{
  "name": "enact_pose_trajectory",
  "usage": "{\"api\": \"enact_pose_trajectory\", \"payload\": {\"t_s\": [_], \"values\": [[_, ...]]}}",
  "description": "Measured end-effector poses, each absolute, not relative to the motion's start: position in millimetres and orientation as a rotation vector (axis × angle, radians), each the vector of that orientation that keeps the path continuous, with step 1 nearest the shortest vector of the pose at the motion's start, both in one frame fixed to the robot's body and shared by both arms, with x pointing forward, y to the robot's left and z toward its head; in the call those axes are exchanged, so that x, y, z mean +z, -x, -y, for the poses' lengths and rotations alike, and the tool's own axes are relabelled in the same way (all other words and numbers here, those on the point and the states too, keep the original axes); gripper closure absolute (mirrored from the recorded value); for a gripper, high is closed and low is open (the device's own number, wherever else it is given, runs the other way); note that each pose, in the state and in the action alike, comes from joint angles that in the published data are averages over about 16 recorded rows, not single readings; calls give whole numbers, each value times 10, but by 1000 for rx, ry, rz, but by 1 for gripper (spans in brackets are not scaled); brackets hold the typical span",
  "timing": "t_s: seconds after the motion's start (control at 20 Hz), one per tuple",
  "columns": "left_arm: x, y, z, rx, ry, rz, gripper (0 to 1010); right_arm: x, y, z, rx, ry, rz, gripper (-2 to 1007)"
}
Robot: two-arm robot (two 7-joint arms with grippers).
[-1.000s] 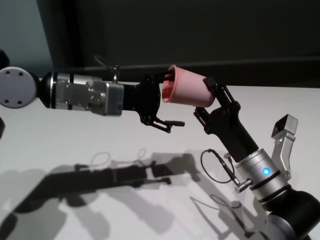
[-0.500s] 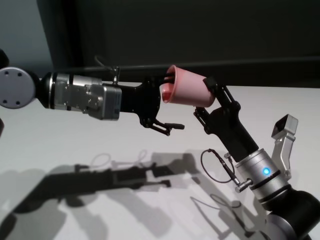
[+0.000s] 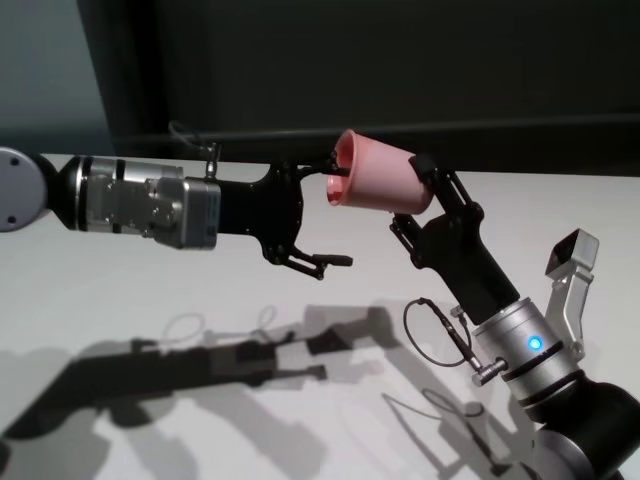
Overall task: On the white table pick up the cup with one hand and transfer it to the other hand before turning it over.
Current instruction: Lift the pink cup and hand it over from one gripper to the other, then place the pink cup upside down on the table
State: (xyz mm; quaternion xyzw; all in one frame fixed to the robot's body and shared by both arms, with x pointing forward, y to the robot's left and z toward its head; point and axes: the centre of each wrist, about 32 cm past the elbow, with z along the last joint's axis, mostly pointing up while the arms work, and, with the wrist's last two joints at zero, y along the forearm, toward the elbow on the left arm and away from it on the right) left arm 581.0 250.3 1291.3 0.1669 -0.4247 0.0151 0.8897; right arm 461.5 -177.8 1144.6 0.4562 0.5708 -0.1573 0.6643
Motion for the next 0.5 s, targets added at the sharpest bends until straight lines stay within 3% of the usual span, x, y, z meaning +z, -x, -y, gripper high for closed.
{"api": "enact_pose_trajectory", "payload": {"t_s": [0.5], "values": [[12818, -5575, -2777, 188, -359, 806, 9, 11446, -4615, 1778, -355, -1031, -1289, 254]]}}
